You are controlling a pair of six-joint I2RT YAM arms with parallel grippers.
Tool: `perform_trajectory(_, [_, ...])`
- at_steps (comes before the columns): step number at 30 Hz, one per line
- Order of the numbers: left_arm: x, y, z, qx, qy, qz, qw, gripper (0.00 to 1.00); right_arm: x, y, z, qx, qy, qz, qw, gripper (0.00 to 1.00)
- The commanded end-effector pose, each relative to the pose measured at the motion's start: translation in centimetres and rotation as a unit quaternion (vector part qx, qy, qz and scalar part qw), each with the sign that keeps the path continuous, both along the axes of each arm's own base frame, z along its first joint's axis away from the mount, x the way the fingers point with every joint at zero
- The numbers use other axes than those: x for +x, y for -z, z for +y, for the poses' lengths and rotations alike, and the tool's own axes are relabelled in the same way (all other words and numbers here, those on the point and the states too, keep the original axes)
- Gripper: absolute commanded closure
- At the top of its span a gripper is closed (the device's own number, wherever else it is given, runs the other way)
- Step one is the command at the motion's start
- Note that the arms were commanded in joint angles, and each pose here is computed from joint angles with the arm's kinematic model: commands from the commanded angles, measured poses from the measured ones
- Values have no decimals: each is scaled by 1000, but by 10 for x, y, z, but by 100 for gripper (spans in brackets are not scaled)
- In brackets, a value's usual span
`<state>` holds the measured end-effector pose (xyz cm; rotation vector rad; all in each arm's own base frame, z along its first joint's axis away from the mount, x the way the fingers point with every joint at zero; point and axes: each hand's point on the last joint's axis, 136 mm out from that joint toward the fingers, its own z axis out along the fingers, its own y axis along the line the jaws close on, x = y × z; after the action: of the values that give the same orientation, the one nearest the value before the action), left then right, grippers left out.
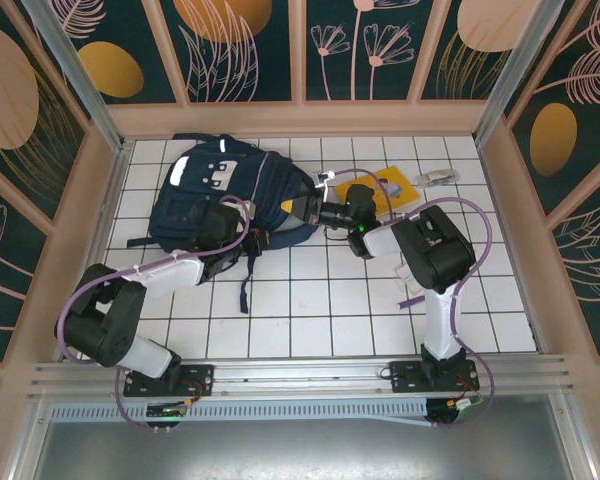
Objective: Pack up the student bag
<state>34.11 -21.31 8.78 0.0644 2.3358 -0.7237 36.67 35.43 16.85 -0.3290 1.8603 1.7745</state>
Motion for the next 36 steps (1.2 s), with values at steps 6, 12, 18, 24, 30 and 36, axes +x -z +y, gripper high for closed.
perform_trajectory(6, [-7,-18,20,23,8,-58,998,100,8,-28,-7,-12,33,-50,998,100])
perform_trajectory(12, [-16,-3,42,62,-19,-45,997,100,14,-24,-12,-27,48,-46,997,100])
perform_trajectory(18, [-21,20,63,101,-41,-11,994,100,16,-25,-17,-32,50,-50,997,100])
perform_trajectory(24, [-39,-19,-9,-71,121,-37,989,48,11,-27,-13,-24,32,-55,998,100])
perform_trajectory(30, [-34,8,-18,-60,137,22,989,48,7,-31,-10,-16,24,-54,998,100])
perform_trajectory(36, [-15,21,-19,-37,123,36,991,49,3,-30,-7,-15,15,-51,998,100])
